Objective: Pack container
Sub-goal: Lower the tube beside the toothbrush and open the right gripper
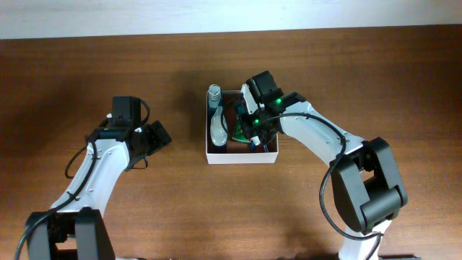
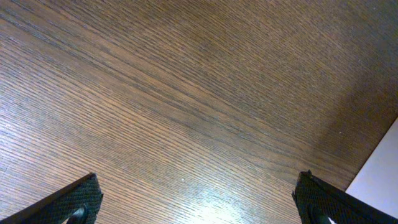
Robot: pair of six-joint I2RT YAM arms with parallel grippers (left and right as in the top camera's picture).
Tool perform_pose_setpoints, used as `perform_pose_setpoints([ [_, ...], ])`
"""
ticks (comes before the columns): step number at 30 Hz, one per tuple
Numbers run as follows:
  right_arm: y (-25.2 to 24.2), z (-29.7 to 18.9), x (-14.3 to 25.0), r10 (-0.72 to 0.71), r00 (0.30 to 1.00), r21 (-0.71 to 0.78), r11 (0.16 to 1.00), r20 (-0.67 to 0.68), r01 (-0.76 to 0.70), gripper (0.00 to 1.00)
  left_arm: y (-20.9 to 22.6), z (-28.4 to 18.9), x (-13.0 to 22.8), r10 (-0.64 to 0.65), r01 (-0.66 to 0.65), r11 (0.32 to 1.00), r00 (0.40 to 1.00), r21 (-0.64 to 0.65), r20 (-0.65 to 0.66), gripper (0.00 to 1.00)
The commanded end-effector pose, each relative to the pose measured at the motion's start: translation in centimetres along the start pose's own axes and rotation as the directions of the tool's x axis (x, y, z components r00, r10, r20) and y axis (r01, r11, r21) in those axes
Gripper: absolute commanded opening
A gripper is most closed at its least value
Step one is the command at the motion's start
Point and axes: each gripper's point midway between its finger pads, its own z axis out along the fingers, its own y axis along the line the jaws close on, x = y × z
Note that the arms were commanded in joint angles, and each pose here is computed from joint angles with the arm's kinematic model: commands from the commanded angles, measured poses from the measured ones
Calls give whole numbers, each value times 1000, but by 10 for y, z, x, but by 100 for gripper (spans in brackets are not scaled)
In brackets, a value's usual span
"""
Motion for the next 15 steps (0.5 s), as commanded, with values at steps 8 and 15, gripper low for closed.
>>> perform_pose_setpoints([
  [8, 5, 3, -1, -1, 1000, -18, 1000, -5, 1, 39, 2, 2, 1, 4, -4, 1000, 1000, -10, -2, 100],
  [15, 18, -55, -28, -18, 995, -31, 999, 102, 21, 42, 2, 2, 1, 4, -4, 1000, 1000, -10, -2, 100],
])
